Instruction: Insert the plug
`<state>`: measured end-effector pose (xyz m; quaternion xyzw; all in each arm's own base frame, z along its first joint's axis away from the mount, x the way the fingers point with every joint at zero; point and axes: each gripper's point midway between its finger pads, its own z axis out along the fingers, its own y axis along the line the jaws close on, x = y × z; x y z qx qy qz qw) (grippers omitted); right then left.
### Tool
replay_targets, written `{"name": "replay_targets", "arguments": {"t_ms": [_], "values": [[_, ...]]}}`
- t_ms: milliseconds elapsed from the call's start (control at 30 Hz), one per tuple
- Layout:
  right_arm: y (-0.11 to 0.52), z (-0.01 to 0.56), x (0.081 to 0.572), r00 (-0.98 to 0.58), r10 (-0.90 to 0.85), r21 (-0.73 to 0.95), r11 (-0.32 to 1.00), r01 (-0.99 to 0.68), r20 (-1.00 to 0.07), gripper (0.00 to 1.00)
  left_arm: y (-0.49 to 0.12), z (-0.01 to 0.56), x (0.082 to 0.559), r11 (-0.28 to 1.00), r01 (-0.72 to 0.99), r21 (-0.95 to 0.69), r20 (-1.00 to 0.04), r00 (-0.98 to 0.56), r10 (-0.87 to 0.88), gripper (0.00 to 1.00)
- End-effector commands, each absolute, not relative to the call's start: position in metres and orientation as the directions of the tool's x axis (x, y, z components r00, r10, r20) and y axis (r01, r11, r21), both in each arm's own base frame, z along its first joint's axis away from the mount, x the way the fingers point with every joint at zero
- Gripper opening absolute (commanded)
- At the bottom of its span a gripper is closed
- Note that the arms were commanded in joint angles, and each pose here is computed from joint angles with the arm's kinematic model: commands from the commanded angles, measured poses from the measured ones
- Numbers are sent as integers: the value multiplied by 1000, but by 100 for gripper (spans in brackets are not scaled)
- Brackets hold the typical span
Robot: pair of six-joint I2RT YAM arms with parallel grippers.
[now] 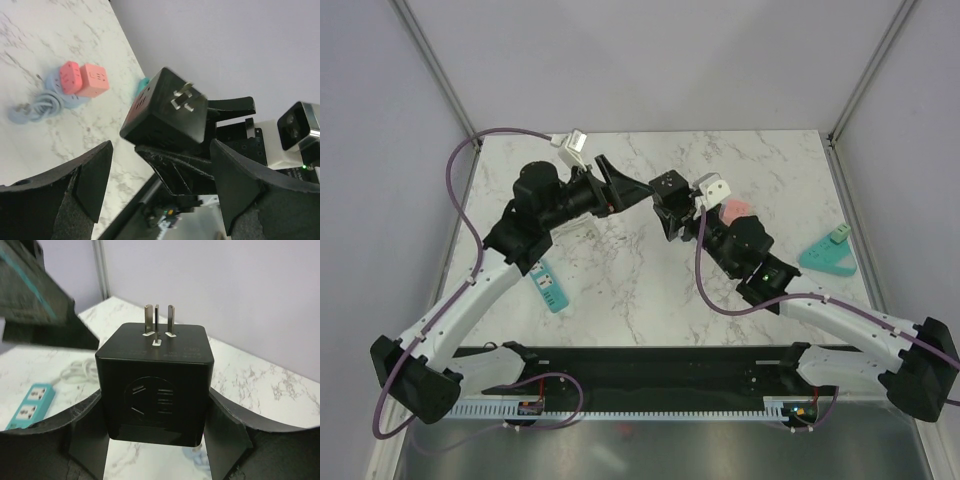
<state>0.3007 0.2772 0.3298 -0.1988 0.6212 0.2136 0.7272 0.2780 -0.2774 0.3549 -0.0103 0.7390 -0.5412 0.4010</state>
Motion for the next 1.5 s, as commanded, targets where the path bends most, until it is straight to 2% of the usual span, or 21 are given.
{"name": "replay_targets", "arguments": {"t_ms": [0, 100, 433, 867, 1133, 1233, 1333, 1367, 1400, 1467], "values": [[278, 317, 280, 48, -28, -52, 768, -639, -998, 0, -261, 356, 264, 547, 605, -578, -801, -547, -242, 85], [281, 304, 268, -9, -66, -43, 730, -683, -998, 0, -263, 365, 256, 522, 675, -522, -840, -511, -180, 86], [285, 319, 263, -10, -14, -3, 710, -704, -1000, 0, -280, 343, 242, 448, 720, -531, -810, -586, -18, 87], [294, 313, 258, -40, 5, 33, 676, -736, -999, 0, -296, 304, 242, 465, 682, -565, -753, -657, 48, 88], [292, 310, 254, -48, 6, 39, 670, -742, -999, 0, -296, 286, 256, 524, 646, -555, -737, -674, 51, 83], [292, 309, 254, -51, 9, 44, 670, -741, -999, 0, -299, 280, 256, 511, 645, -568, -722, -689, 66, 73], [294, 309, 253, -56, 5, 45, 663, -747, -998, 3, -304, 276, 254, 492, 631, -600, -693, -717, 73, 44], [294, 307, 253, -66, -1, 48, 663, -747, -998, 9, -307, 278, 253, 478, 630, -611, -688, -722, 71, 28], [294, 306, 254, -73, -3, 52, 668, -742, -997, 25, -310, 280, 250, 456, 615, -643, -667, -743, 61, 20], [289, 306, 254, -78, 12, 65, 683, -727, -997, 44, -311, 278, 249, 427, 572, -701, -623, -782, 25, 2]]}}
